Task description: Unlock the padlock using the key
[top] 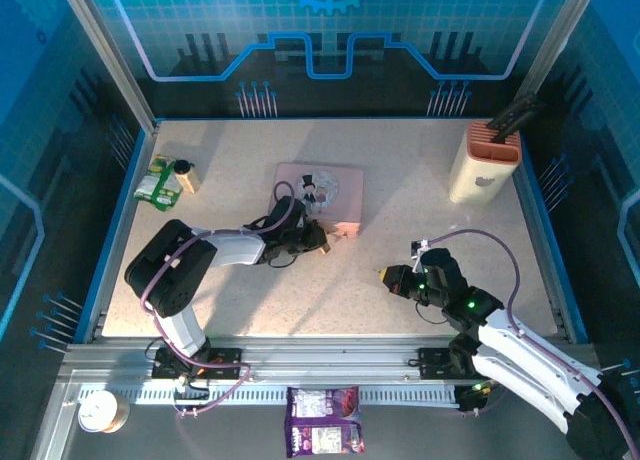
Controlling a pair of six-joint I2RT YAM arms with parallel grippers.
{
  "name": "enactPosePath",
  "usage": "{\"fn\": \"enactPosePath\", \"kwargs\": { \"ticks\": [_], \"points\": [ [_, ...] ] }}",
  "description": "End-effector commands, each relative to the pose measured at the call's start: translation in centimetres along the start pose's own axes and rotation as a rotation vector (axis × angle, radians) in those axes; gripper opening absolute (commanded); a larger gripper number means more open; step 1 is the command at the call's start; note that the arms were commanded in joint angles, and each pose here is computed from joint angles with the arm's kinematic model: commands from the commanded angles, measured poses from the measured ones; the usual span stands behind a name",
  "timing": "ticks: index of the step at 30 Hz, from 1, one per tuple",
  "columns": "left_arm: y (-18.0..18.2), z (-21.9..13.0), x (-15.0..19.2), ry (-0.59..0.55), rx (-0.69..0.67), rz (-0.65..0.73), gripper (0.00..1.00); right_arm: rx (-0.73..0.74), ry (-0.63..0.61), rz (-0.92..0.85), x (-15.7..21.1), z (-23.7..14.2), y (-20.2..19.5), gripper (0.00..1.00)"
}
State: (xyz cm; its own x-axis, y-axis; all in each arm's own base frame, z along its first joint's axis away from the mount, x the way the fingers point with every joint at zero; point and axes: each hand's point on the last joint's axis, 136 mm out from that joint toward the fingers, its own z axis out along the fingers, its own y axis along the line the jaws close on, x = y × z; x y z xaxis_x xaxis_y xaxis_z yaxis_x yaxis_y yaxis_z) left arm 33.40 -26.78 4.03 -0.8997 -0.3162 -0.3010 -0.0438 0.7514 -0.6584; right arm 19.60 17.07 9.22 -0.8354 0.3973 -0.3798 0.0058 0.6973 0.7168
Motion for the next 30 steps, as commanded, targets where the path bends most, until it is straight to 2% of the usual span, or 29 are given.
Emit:
{"fn": "enactPosePath", "kwargs": {
  "ticks": [1, 10, 17, 30],
  "points": [
    [-1.8, -0.3, 2.3, 0.067, 0.043, -0.032, 0.0, -0.047, -0.007, 0.035, 0.3, 0.6, 0.5, 0.0],
    [-4.2, 0.6, 5.5, 0.085, 0.141, -0.118, 0.0, -0.076, -0.041, 0.167, 0.5, 1.3, 0.3, 0.0],
    [-6.0, 0.7, 5.4, 0.039, 0.237, -0.193, 0.0, -0.102, -0.063, 0.266, 0.3, 1.8, 0.4, 0.0],
    [-8.3, -0.3, 5.0, 0.031, 0.361, -0.261, 0.0, -0.19, -0.005, 0.323, -0.2, 3.8, 3.1, 0.0]
  ]
}}
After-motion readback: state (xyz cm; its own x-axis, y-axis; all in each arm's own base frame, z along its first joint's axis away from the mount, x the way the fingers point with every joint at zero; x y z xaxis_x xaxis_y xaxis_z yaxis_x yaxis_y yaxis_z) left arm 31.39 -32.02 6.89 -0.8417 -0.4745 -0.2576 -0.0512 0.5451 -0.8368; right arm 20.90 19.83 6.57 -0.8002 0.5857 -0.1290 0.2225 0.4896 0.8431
